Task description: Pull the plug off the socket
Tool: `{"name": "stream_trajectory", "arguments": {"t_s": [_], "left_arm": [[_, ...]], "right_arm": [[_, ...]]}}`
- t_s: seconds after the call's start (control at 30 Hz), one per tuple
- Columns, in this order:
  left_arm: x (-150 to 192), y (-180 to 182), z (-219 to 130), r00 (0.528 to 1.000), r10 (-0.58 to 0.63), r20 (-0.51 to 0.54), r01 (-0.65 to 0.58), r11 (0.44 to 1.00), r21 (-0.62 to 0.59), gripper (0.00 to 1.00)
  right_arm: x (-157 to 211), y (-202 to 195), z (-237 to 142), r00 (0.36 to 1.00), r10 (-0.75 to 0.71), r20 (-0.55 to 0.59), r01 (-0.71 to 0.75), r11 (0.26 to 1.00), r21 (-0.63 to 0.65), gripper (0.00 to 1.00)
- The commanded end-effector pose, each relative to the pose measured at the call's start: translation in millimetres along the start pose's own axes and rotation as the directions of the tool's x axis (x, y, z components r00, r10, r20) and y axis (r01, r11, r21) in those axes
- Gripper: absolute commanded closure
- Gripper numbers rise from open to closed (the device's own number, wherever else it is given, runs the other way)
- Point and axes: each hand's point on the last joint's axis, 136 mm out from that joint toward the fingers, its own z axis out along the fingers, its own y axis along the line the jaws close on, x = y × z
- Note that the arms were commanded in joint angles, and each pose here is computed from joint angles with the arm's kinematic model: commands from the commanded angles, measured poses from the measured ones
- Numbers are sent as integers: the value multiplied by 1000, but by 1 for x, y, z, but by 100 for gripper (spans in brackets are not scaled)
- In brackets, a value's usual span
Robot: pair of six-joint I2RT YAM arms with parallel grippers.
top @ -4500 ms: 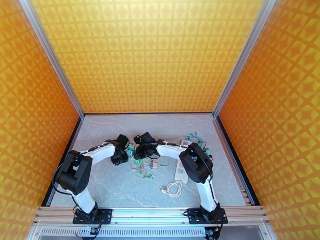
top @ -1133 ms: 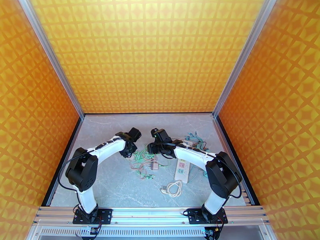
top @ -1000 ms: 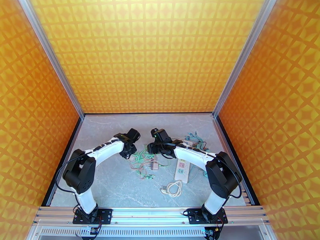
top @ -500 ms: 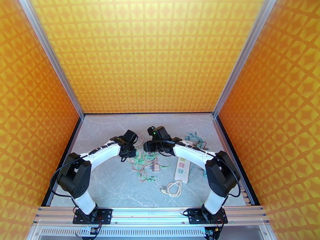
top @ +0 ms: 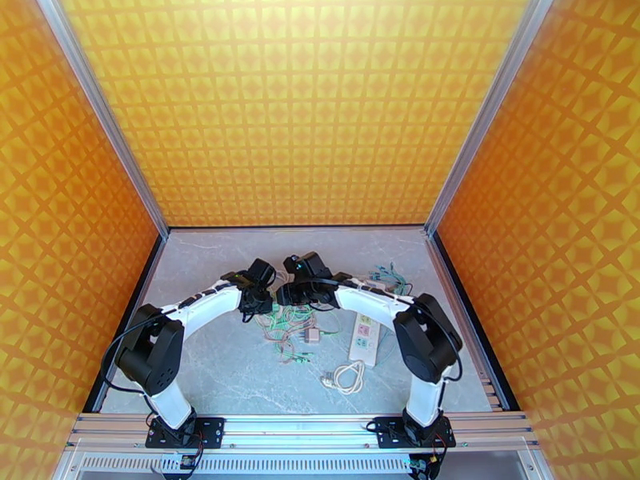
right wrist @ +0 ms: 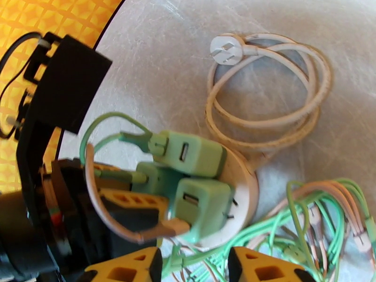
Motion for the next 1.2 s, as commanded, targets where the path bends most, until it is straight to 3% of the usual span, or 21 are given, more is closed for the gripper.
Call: {"name": "stream_trajectory", "arguments": {"t_s": [0.0, 0.23, 0.67, 1.07, 1.17], "left_arm": [[13, -16, 10, 997, 30, -71, -25, 997, 68, 69], [15, -15, 12, 996, 39, -81, -34, 998, 62, 68], [14, -16, 16, 994, 63, -91, -58, 997, 57, 65], [18, -14, 23, 992, 76, -104, -72, 996, 50, 64], [18, -14, 26, 991, 85, -107, -80, 996, 49, 70]], "right_arm": [[-1, 0, 9, 999, 44, -23, -44, 999, -8, 59], [-12, -10, 15, 989, 147, -11, -148, 988, -43, 59], [-7, -2, 35, 981, 156, -112, -170, 977, -126, 59], [30, -38, 48, 952, 220, -214, -226, 974, -1, 64], [31, -39, 47, 952, 214, -221, -216, 976, 13, 64]]}}
